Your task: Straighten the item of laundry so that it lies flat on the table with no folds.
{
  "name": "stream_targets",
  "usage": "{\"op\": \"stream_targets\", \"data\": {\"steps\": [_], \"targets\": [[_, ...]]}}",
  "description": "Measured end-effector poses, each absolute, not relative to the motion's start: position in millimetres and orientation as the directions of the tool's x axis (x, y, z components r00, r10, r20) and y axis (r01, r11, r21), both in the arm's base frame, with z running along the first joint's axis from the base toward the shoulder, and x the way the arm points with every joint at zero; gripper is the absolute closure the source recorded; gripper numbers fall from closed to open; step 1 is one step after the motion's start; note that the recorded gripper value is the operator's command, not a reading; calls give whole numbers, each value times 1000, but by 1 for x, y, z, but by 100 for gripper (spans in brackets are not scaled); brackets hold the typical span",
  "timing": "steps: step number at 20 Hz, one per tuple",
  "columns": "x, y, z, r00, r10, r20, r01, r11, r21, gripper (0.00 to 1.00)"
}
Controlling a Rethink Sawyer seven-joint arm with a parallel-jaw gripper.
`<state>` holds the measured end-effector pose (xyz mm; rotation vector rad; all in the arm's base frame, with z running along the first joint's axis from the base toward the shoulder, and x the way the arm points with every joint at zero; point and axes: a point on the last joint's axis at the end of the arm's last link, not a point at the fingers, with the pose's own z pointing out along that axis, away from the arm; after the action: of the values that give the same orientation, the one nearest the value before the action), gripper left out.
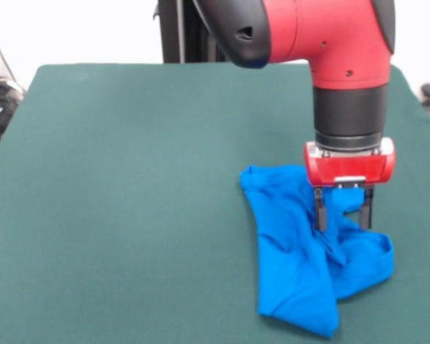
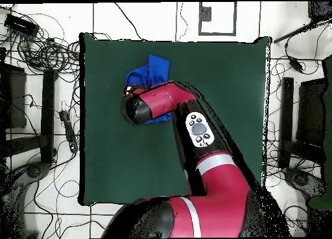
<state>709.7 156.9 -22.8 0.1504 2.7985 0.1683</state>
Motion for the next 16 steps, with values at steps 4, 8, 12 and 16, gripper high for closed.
{"op": "stream_targets", "data": {"steps": [4, 8, 12, 16], "targets": [[710, 162, -21, -941, 113, -319, 73, 988, 133, 0], [710, 167, -20, -944, 106, -312, 67, 989, 133, 0], [709, 166, -19, -949, 103, -299, 68, 990, 125, 0], [707, 165, -19, -952, 99, -289, 68, 991, 115, 0]]}}
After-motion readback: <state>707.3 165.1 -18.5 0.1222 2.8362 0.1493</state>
